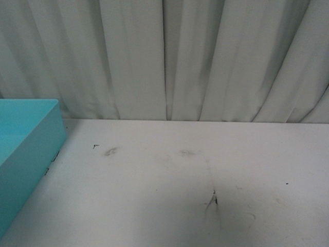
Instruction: Wind up and store yellow beetle toy
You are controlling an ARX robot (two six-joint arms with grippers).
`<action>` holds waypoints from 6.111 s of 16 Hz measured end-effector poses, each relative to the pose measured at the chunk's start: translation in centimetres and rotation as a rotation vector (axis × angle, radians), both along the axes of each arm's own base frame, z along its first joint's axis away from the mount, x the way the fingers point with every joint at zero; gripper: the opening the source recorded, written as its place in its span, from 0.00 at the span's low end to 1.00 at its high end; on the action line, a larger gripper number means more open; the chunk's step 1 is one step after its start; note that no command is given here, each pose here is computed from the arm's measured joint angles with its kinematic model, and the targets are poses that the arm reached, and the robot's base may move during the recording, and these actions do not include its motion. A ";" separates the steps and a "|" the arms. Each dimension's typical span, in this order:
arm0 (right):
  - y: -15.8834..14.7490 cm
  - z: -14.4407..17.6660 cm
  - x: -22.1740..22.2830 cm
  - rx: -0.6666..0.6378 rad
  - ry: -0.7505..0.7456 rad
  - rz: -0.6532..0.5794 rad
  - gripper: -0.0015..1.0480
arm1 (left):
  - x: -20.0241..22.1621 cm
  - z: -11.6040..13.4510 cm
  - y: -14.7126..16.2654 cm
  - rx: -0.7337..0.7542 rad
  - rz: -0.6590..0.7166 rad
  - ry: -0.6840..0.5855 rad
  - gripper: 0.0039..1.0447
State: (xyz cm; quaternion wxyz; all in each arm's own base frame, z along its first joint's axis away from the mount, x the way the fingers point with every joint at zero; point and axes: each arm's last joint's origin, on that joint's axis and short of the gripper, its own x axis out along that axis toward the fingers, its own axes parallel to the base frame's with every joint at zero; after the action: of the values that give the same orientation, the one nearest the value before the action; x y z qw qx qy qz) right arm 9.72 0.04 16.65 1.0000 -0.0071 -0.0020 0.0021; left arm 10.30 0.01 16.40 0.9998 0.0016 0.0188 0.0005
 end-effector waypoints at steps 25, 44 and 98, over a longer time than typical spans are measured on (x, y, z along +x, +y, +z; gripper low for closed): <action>0.0 0.0 0.0 0.000 0.000 0.000 0.94 | -0.6 0.2 0.0 -0.001 0.000 -0.039 0.94; 0.0 0.0 0.0 0.000 -0.001 0.000 0.94 | -0.6 0.2 0.0 -0.001 -0.001 -0.040 0.94; 0.0 0.0 0.0 0.004 0.002 0.000 0.94 | -0.6 0.2 0.0 -0.003 -0.001 -0.037 0.94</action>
State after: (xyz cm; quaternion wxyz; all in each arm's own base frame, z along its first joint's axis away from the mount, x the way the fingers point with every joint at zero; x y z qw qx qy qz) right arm 9.72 0.04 16.64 1.0000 -0.0052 -0.0012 0.0019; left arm 9.74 0.00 16.61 1.0000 0.0003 0.0001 0.0002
